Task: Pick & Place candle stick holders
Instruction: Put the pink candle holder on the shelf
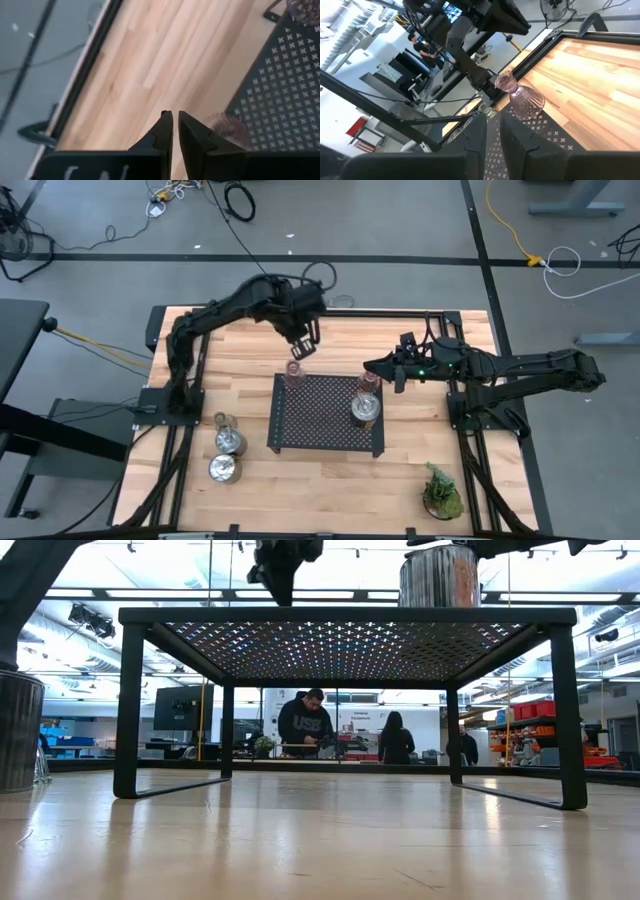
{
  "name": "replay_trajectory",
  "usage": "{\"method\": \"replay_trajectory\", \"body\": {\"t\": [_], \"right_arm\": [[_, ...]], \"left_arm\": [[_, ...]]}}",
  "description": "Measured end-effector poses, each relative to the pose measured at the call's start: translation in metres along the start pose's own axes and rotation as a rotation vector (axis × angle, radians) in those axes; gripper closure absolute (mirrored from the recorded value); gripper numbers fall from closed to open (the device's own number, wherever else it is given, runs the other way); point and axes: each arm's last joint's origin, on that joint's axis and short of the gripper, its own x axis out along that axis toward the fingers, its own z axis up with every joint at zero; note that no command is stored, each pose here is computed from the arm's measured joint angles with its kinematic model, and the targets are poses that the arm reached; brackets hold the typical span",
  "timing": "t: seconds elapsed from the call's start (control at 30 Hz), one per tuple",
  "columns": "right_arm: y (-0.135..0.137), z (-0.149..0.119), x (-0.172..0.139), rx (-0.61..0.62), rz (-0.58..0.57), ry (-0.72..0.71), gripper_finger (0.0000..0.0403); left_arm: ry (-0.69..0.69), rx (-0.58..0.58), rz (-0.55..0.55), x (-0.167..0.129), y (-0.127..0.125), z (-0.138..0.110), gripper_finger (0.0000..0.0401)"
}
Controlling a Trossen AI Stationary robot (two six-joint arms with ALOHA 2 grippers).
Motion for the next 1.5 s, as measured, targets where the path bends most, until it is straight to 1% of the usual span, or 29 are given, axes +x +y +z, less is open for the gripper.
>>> {"method": "replay_trajectory", "body": {"t": [0.13,0.4,0.47,0.63,1.0,1.3,1.5], "right_arm": [[0.000,0.000,0.000,0.003,0.002,0.003,0.0351],[0.000,0.000,0.000,-0.009,-0.009,-0.009,0.0351],[-0.001,0.001,0.000,-0.011,-0.021,-0.020,0.0351],[-0.001,0.001,0.000,-0.015,-0.027,-0.026,0.0351],[-0.003,0.003,0.000,-0.023,-0.034,-0.032,0.0351],[-0.003,0.003,0.000,-0.028,-0.033,-0.033,0.0351],[-0.003,0.003,0.000,-0.029,-0.033,-0.033,0.0351]], "left_arm": [[0.083,-0.067,-0.062,0.010,0.010,-0.011,0.0380],[0.229,-0.077,-0.027,0.028,0.009,-0.047,0.0384],[0.240,-0.089,-0.042,0.032,0.008,-0.054,0.0384],[0.166,-0.089,-0.085,0.037,0.002,-0.057,0.0385],[0.157,-0.073,-0.144,0.042,-0.018,-0.059,0.0385],[0.103,-0.083,-0.218,0.040,-0.030,-0.054,0.0385],[0.030,-0.101,-0.277,0.039,-0.039,-0.048,0.0385]]}}
